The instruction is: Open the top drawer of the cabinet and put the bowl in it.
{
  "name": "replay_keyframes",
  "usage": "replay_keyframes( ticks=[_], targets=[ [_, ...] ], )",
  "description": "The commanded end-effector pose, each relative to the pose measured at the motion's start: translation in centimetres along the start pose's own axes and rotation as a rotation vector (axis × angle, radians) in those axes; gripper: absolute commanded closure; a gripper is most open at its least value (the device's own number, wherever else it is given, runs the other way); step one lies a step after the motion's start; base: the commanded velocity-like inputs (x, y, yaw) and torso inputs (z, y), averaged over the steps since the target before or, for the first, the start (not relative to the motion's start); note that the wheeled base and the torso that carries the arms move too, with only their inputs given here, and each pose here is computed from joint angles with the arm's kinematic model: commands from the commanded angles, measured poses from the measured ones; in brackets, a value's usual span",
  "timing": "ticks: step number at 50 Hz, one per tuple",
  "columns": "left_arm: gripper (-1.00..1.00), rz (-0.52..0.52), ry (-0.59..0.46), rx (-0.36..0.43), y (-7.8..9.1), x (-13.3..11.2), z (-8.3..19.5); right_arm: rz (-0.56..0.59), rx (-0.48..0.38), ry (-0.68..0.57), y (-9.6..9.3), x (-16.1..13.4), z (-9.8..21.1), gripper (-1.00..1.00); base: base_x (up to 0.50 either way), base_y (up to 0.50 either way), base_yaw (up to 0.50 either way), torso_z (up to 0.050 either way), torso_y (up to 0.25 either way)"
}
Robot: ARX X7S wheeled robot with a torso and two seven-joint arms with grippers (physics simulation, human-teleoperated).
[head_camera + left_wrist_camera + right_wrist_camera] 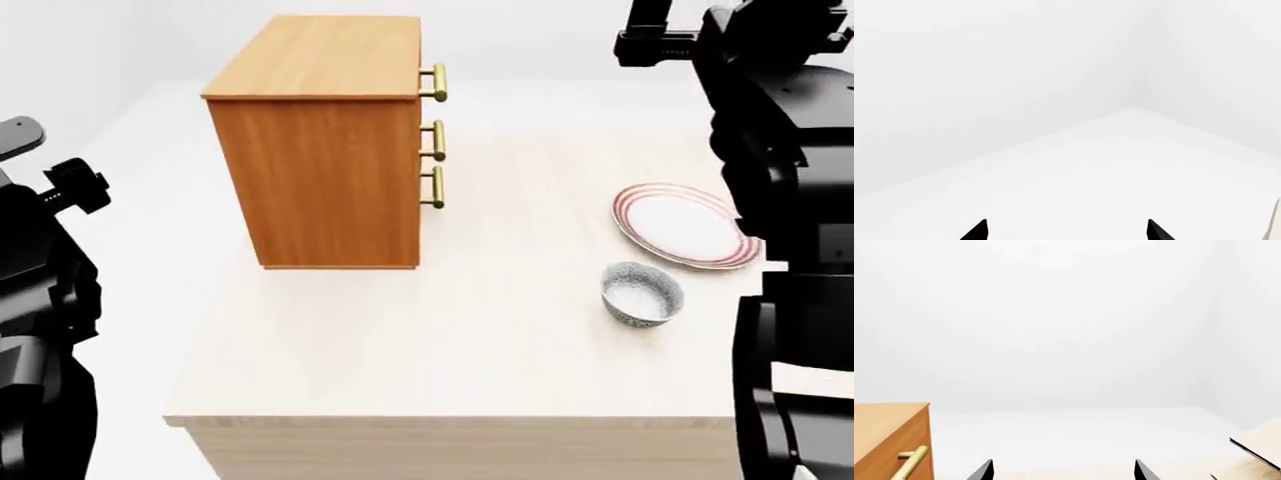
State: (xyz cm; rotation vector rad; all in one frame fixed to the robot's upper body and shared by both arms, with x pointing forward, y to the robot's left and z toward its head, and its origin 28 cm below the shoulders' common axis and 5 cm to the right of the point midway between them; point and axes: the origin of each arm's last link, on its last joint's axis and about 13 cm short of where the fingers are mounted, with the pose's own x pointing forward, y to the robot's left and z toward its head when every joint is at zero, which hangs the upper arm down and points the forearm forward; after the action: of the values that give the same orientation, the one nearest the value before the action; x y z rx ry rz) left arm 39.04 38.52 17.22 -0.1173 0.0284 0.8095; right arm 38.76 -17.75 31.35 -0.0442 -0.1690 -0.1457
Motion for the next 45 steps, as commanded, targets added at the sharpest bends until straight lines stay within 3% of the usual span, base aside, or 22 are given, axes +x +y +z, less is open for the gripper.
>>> replay_keyframes(
  ticks=[1,45],
  targets=[
    [-1.0,0.0,0.012,-0.007,0.01,0.01,0.0,-0.01,0.014,0.037,-0.4,0.24,-0.21,-1.0,0.5,0.0,0.0,0.0,0.0],
    [-1.0,0.024,0.011,-0.022,0.4,0.2,0.19,-0.03,0.041,0.05,-0.97,0.2,-0.6,-1.0,0.5,0.0,0.0,0.0,0.0]
  ],
)
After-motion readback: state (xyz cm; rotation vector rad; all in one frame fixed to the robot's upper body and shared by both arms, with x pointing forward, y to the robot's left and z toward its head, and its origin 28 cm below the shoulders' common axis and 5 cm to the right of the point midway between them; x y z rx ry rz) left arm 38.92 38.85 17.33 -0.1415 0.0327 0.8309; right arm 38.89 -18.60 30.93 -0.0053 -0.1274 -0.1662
